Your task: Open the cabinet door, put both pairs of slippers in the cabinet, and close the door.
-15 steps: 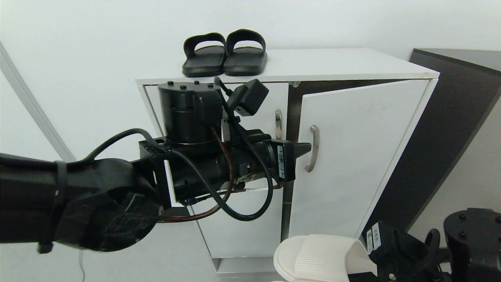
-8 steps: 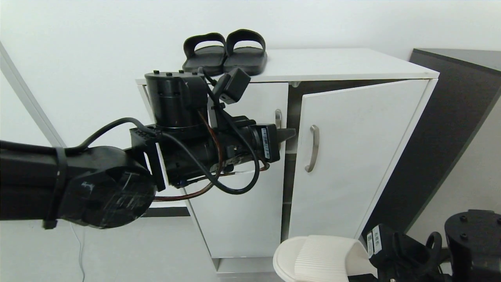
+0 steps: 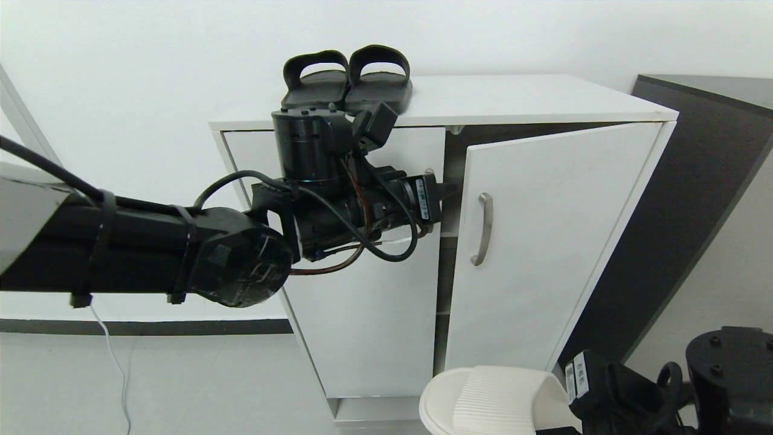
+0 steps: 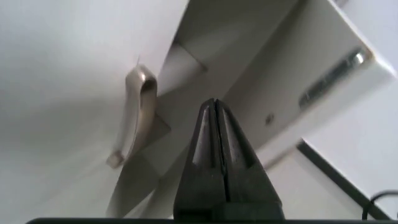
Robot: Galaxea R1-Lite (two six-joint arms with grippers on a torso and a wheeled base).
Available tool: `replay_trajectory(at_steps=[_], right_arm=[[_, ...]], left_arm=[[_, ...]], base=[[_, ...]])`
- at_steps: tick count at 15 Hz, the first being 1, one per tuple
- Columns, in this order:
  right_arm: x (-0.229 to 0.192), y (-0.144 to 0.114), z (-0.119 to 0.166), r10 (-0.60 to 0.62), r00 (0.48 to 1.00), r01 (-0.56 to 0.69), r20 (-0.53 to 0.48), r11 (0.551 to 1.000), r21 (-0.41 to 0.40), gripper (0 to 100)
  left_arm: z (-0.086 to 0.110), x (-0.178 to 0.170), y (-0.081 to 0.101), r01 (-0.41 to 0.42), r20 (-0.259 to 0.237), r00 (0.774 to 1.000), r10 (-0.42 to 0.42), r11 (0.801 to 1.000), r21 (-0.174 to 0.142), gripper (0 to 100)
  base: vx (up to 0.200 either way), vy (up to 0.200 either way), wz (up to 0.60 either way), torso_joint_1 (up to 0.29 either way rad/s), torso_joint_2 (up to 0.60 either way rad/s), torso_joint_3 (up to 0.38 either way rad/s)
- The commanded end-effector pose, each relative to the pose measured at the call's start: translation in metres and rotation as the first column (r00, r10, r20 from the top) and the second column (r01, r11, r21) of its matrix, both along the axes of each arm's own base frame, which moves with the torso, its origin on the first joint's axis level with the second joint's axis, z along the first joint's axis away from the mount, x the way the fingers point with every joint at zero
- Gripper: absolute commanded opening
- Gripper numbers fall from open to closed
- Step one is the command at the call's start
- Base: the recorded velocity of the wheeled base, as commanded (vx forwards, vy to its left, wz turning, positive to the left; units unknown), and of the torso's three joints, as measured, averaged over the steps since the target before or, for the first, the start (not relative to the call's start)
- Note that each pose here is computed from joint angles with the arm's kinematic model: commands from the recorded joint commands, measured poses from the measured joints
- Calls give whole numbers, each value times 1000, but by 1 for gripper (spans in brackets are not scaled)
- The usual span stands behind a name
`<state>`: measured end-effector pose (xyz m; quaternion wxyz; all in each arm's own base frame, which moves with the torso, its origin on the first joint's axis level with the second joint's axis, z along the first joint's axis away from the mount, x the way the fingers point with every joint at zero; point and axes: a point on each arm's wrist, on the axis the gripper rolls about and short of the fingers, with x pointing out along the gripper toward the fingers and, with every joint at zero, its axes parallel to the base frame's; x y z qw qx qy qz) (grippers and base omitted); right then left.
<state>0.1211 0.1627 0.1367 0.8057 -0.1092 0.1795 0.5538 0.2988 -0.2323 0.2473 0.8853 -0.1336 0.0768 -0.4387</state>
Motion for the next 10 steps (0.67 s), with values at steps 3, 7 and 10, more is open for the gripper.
replay_trajectory(at_steps=[3,7,10], right_arm=[[-6,3,-2,30,999,-31,-10,999,-9,0],[-13,3,-8,59,998,-60,-24,998,-26,0],[-17,4,-9,78,997,-79,-24,996,-29,0]], left_arm=[[-9,17,-13,-9,-41,999,8,1000,-28,0],[-11,-17,-36,95,17,995,-94,993,-67,0],[-8,-49,-51,188,54,982,-184,978,-86,0]], base=[[-200,0,0,4,5,2],[-200,0,0,0,1,5],[-200,0,0,2,4,2]])
